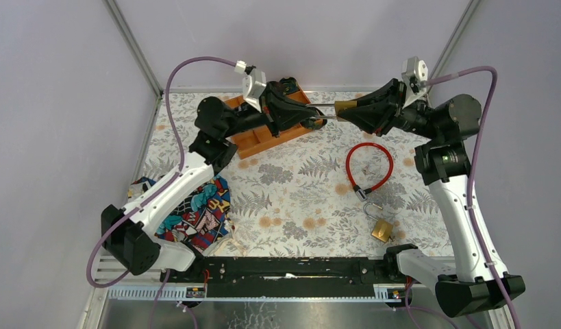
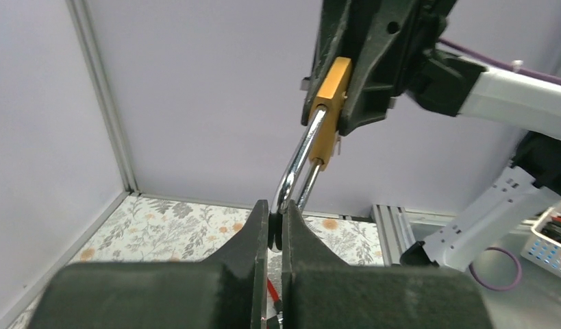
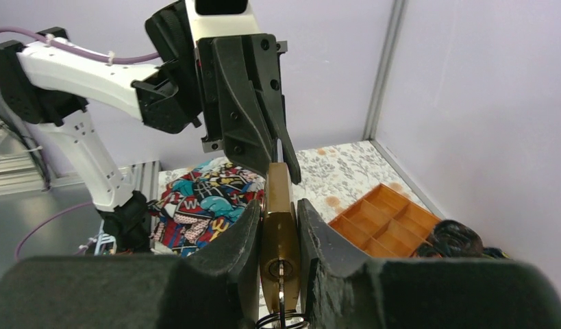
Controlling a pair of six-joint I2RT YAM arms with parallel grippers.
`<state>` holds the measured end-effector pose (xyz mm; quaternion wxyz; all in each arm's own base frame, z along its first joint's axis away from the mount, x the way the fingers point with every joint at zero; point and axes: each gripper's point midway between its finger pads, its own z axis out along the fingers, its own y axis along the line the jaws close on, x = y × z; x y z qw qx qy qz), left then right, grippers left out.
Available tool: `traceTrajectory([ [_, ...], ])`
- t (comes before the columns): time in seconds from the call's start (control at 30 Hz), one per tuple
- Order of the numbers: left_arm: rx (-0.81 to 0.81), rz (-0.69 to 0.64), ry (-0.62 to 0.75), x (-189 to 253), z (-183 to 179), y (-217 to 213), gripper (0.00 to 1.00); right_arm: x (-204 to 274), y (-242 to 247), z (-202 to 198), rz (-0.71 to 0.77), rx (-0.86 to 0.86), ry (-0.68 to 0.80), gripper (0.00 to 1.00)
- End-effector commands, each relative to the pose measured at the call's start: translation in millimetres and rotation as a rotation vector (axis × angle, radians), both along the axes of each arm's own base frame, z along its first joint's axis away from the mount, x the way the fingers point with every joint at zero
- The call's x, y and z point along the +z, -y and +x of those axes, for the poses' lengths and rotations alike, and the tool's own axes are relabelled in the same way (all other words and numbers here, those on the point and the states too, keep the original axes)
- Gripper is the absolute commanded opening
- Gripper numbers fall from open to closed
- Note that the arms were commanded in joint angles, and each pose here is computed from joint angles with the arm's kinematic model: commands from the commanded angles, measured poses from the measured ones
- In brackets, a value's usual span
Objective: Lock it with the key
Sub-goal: Lock the lock.
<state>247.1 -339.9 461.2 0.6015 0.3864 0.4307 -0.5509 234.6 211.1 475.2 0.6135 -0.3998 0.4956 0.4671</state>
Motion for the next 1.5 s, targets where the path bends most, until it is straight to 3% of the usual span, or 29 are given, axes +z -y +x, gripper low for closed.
traceTrajectory([
  [0.0,-0.317,0.063,0.048,-18,-77,64,0.0,-63,-21,48,-0.106,-0.067,-0.23,0.0],
  [0.33,-0.383,0.018,0.173,0,-101,74,0.0,-76,-25,59,-0.114,-0.05,-0.274,0.0],
  [0.57,-0.405,-0.008,0.343,24,-116,60,0.0,-123,-21,73,-0.194,-0.06,-0.333,0.0],
  [0.73,-0.552,0.117,0.23,-5,-133,76,0.0,-110,-29,90,-0.149,-0.042,-0.307,0.0],
  [0.9,-0.552,0.164,0.134,-27,-129,91,0.0,-100,-31,89,-0.137,-0.034,-0.294,0.0],
  [1.13,-0.58,0.058,0.176,3,-140,100,0.0,-112,-30,91,-0.148,-0.045,-0.312,0.0],
  [1.47,-0.538,0.108,0.157,-11,-124,70,0.0,-89,-27,63,-0.139,-0.003,-0.265,0.0],
])
